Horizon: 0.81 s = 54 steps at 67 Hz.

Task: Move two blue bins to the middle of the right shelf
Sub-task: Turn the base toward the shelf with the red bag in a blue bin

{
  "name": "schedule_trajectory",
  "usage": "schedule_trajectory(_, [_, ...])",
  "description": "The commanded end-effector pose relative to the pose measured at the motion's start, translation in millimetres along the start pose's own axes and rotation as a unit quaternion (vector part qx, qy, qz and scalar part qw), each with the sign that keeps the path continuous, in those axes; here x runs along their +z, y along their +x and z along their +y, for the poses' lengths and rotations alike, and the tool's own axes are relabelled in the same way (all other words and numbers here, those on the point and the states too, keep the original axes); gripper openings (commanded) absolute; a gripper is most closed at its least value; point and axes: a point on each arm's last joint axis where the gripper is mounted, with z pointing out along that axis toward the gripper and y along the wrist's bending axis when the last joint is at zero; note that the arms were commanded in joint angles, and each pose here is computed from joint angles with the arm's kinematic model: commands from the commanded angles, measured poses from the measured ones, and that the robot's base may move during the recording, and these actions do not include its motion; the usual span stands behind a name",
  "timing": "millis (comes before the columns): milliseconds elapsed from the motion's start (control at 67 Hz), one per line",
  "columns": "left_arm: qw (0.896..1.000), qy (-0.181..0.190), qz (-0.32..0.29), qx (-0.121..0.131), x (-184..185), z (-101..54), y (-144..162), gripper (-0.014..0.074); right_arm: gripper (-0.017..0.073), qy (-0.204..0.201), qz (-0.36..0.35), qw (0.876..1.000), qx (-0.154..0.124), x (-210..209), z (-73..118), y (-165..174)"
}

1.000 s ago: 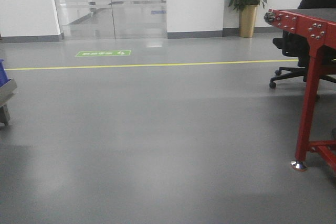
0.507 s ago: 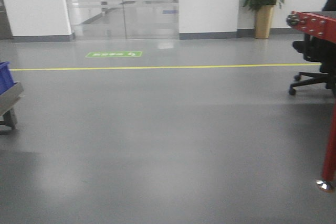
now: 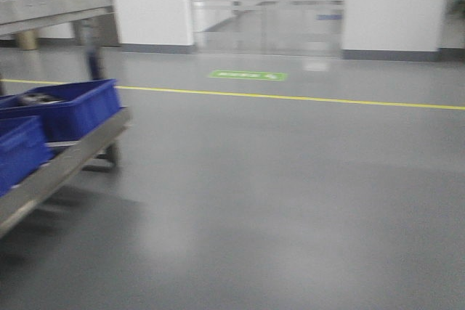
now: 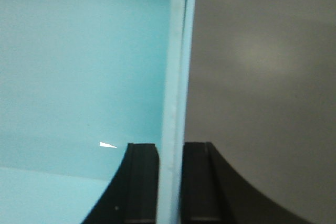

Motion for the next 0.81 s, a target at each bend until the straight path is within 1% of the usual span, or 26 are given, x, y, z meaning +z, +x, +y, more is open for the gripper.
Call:
schedule_trajectory(0, [0.998,0.020,-0.059,0.012,-12.9,-1.3,-11.8,-0.0111,-0.0162,-0.019,-0.058,0.998,-0.005,-13.0,0.1,-11.3])
schedule_trajectory(791, [0.998,0.020,-0.059,0.012,-12.9,-1.3,-11.8,-0.0111,-0.0162,-0.020,-0.060,0.998,-0.005,-13.0,0.3,-11.7])
